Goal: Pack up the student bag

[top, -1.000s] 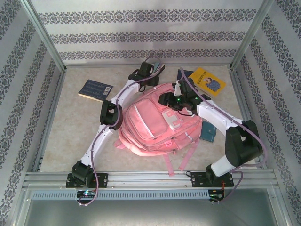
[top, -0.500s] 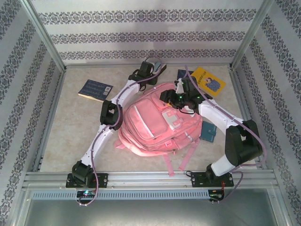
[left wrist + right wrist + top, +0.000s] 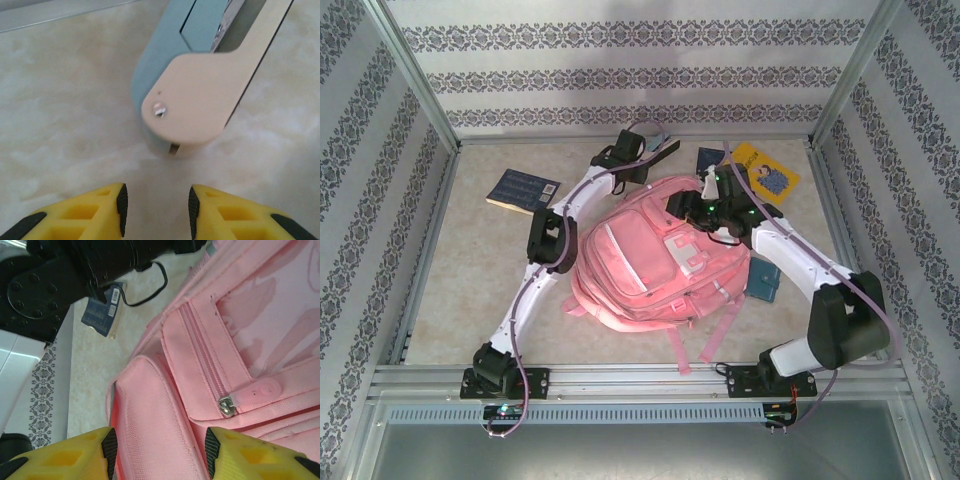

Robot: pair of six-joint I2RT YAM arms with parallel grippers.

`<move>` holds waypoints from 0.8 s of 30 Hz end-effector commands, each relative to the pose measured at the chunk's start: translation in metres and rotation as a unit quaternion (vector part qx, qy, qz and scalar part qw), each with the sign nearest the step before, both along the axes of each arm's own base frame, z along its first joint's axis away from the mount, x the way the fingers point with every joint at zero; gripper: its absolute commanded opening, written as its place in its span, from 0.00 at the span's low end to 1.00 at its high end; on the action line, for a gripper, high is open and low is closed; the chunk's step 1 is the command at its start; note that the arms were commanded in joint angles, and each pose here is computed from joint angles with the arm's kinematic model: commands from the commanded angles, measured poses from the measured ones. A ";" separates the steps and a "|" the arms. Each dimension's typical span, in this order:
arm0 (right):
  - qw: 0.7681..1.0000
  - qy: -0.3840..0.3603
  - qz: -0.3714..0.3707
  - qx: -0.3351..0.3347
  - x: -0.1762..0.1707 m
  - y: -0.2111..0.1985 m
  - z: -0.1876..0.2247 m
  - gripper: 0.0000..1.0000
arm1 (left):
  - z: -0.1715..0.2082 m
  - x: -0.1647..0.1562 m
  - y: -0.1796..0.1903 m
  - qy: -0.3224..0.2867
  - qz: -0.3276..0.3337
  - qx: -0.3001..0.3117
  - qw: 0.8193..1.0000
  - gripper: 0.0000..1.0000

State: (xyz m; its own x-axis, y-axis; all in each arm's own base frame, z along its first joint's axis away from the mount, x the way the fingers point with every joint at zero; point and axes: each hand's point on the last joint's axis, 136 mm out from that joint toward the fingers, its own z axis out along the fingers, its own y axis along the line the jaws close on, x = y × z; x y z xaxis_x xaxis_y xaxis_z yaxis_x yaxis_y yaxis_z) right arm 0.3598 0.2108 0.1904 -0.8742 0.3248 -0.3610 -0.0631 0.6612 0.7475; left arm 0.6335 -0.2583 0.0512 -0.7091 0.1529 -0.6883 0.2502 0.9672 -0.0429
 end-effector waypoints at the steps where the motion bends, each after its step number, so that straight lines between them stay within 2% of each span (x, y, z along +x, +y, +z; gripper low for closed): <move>1: 1.000 -0.022 -0.009 -0.017 -0.003 -0.010 0.007 0.52 | 0.042 -0.011 0.016 -0.010 0.007 0.020 1.000 0.37; 3: 0.999 -0.026 -0.011 -0.018 -0.004 -0.011 0.009 0.52 | 0.046 -0.017 0.020 -0.007 0.008 0.011 1.000 0.37; 5: 0.999 -0.029 -0.012 -0.019 -0.005 -0.012 0.009 0.52 | 0.052 -0.019 0.020 -0.011 0.005 -0.012 1.000 0.42; 9: 0.999 -0.030 -0.016 -0.024 0.000 -0.012 0.007 0.52 | 0.062 -0.010 0.014 -0.008 0.019 -0.059 0.998 0.68; 13: 0.999 -0.019 -0.039 -0.028 0.021 -0.013 -0.001 0.52 | 0.064 0.004 0.001 -0.009 0.028 -0.104 0.994 0.79; 20: 0.993 -0.043 -0.108 -0.024 0.114 -0.008 0.021 0.50 | 0.067 0.029 0.007 -0.038 0.058 -0.164 0.984 0.83; 23: 0.990 -0.032 -0.139 -0.009 0.162 -0.008 0.020 0.49 | 0.067 0.044 0.010 -0.052 0.071 -0.193 0.977 0.85; 24: 0.988 -0.011 -0.150 -0.013 0.177 -0.009 0.009 0.47 | 0.064 0.048 0.010 -0.054 0.076 -0.207 0.974 0.85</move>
State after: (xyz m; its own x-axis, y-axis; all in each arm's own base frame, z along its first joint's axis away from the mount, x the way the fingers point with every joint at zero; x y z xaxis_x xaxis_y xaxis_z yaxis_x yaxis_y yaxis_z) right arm 0.4994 0.2135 0.2015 -0.7757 0.4754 -0.4150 0.0335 0.6877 0.7252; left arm 0.6599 -0.2593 0.1142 -0.6597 -0.1397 -0.7384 0.1673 0.9306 -0.3256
